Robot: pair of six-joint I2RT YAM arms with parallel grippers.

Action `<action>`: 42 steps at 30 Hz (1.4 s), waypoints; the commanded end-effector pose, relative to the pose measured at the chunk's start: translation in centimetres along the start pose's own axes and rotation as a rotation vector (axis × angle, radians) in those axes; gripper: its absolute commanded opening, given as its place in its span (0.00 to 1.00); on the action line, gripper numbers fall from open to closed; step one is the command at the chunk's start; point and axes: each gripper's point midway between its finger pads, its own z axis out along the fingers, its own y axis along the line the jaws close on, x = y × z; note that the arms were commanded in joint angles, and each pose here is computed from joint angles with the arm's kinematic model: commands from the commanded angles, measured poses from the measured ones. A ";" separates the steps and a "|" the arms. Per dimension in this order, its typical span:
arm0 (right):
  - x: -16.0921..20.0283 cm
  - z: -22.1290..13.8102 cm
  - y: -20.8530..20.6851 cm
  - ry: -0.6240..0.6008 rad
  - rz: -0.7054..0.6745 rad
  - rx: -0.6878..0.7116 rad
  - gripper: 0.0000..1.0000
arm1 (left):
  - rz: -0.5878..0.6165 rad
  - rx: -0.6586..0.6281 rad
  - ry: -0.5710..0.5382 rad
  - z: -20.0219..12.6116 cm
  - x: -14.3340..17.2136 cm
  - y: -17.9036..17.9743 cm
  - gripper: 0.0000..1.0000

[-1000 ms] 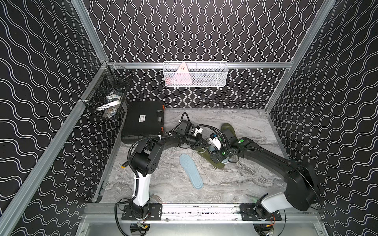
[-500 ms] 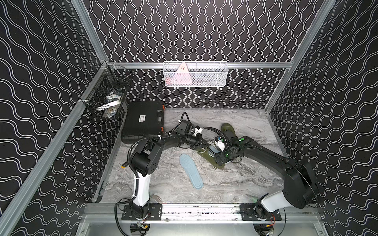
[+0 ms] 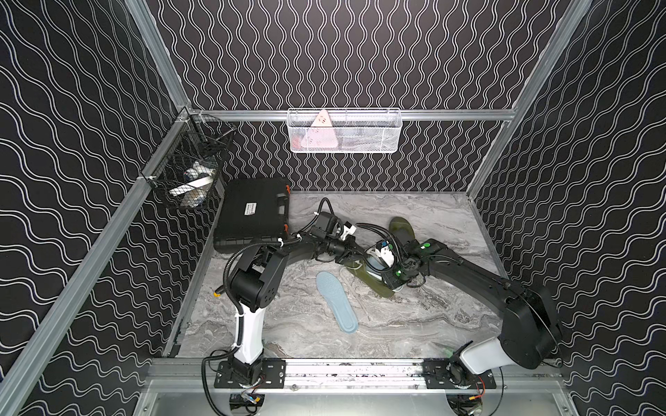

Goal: Insert the insole into the shoe

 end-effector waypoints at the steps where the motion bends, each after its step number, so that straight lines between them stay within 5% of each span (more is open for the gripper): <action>1: 0.0 -0.1 0.3 0.008 -0.001 -0.010 0.38 | 0.020 0.012 -0.003 -0.2 0.1 -0.6 0.00; 14: -0.9 0.4 0.6 -0.005 -0.016 0.001 0.01 | 0.006 0.016 -0.002 -0.2 0.3 -0.4 0.00; 42: -5.5 3.3 0.9 -0.126 -0.176 0.026 0.00 | -0.016 0.067 -0.005 -0.2 0.4 -1.0 0.00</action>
